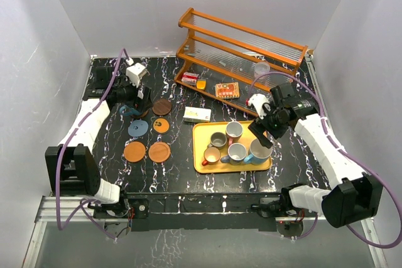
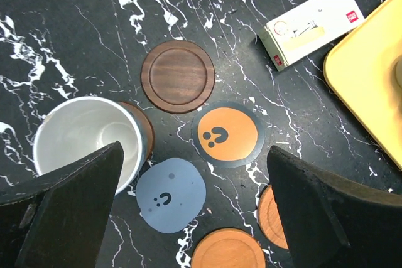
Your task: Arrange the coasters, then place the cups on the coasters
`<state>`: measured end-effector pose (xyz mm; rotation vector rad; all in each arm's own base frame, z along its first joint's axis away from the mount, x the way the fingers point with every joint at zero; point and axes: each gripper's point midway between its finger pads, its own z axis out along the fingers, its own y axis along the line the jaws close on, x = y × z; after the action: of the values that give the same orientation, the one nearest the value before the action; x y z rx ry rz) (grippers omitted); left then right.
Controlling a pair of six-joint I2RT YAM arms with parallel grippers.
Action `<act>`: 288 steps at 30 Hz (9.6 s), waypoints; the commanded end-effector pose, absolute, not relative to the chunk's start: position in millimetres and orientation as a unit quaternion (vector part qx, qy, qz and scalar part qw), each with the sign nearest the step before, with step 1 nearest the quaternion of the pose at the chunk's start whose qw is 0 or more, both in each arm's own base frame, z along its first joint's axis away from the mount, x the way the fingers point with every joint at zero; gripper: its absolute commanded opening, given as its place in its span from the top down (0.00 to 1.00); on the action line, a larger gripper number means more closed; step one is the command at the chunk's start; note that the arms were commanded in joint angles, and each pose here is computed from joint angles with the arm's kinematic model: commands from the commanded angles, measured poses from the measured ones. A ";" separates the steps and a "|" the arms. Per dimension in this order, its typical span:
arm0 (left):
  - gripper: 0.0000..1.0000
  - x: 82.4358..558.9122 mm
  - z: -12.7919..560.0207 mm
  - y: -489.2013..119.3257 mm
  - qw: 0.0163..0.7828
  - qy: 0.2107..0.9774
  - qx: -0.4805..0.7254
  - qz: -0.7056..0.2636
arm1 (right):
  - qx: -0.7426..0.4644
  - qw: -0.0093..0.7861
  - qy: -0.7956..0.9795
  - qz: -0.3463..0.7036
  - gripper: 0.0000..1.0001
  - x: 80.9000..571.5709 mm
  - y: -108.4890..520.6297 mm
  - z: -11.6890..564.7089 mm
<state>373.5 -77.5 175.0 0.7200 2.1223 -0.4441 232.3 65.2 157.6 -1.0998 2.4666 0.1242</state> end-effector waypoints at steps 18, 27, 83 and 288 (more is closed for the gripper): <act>0.02 369.8 172.1 -116.4 0.413 0.829 0.335 -0.172 | -0.415 0.166 0.889 0.094 0.60 244.7 83.2 103.0; 0.01 367.6 168.6 -117.9 0.412 0.828 0.341 -0.170 | -0.418 0.156 0.892 0.074 0.90 245.3 75.3 106.2; 0.11 310.8 234.5 -292.1 0.401 0.678 0.561 -0.254 | -0.424 0.297 0.836 0.185 1.00 372.2 244.7 257.9; 0.13 321.6 208.7 -150.2 0.439 0.758 0.438 -0.203 | -0.372 0.192 0.904 0.089 1.00 348.8 162.4 132.4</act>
<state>323.6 -134.4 189.0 1.0351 1.9594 -0.4542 324.6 157.8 89.6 -1.0670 2.6662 0.3010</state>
